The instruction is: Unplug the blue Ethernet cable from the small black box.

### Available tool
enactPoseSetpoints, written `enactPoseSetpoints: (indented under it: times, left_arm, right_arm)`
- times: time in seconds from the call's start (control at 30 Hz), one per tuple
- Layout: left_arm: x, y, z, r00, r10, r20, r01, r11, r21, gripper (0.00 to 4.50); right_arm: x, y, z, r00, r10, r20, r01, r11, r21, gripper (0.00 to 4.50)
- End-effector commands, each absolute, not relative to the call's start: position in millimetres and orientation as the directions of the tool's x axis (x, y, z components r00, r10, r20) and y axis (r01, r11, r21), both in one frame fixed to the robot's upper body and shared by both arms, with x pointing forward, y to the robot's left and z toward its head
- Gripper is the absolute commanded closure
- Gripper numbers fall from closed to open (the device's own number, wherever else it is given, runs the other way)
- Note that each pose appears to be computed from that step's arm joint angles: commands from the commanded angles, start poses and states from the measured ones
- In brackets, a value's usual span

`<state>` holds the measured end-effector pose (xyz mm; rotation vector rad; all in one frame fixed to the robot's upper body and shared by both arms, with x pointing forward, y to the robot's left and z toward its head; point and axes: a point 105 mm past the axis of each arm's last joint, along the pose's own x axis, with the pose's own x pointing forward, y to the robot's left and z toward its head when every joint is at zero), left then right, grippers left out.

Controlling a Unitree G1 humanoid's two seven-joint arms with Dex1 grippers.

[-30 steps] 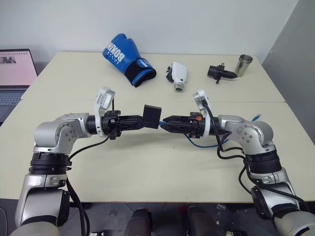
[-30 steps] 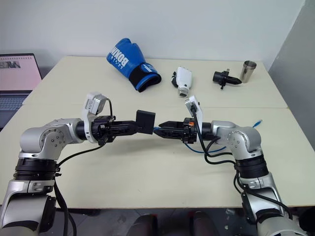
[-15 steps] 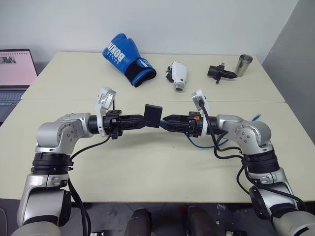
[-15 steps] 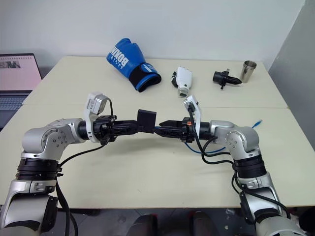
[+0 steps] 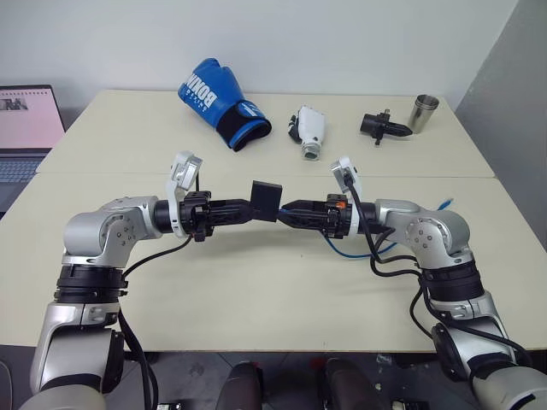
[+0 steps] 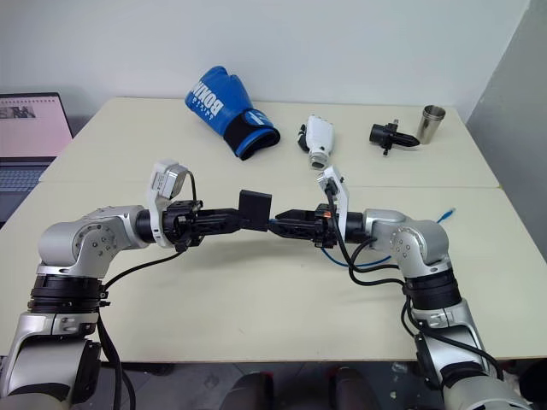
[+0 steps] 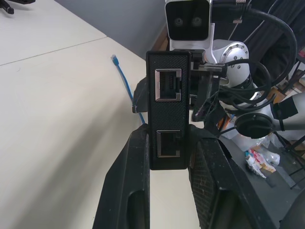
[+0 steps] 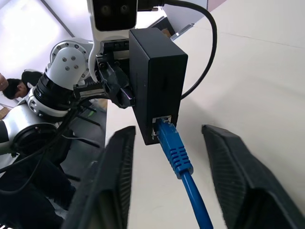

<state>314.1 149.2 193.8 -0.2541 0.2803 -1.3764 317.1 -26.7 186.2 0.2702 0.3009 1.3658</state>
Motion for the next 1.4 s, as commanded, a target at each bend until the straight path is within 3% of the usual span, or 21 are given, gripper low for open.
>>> enactPoseSetpoints:
  times: [0.03,0.17,0.27,0.6,1.0,1.13,1.27,1.4]
  left_arm:
    - [314.4,149.0,207.7,0.17,-0.985,-0.015,0.941,0.167,-0.294,3.73]
    - [315.1,149.5,207.3,0.173,-0.985,-0.016,0.94,0.17,-0.296,3.73]
    - [315.4,150.1,207.2,0.175,-0.984,-0.015,0.939,0.171,-0.297,3.73]
    - [314.2,150.4,207.8,0.168,-0.986,-0.011,0.941,0.164,-0.298,3.73]
    - [321.5,197.8,221.7,0.35,-0.937,-0.01,0.908,0.342,-0.242,3.74]
    - [320.4,202.2,216.9,0.379,-0.925,-0.016,0.896,0.372,-0.244,3.74]
    - [320.8,201.7,203.0,0.409,-0.911,-0.053,0.879,0.409,-0.244,3.74]
    - [323.2,194.3,184.4,0.416,-0.901,-0.122,0.88,0.433,-0.197,3.74]
  right_arm:
    - [315.1,-25.0,193.9,0.161,0.986,-0.031,-0.929,0.162,0.334,3.15]
    - [314.9,-25.2,193.7,0.158,0.987,-0.03,-0.928,0.159,0.336,4.08]
    - [314.1,-25.2,193.9,0.153,0.988,-0.028,-0.929,0.153,0.338,4.41]
    - [311.6,-24.9,195.3,0.138,0.99,-0.02,-0.928,0.136,0.347,4.41]
    - [321.8,-62.6,179.5,0.26,0.963,-0.078,-0.896,0.27,0.354,4.42]
    - [343.4,-76.2,182.5,0.396,0.917,-0.059,-0.864,0.393,0.314,4.42]
    - [401.1,-107.5,173.2,0.716,0.691,-0.095,-0.681,0.722,0.124,4.42]
    - [435.3,-126.8,167.7,0.866,0.494,-0.081,-0.498,0.867,-0.032,4.42]
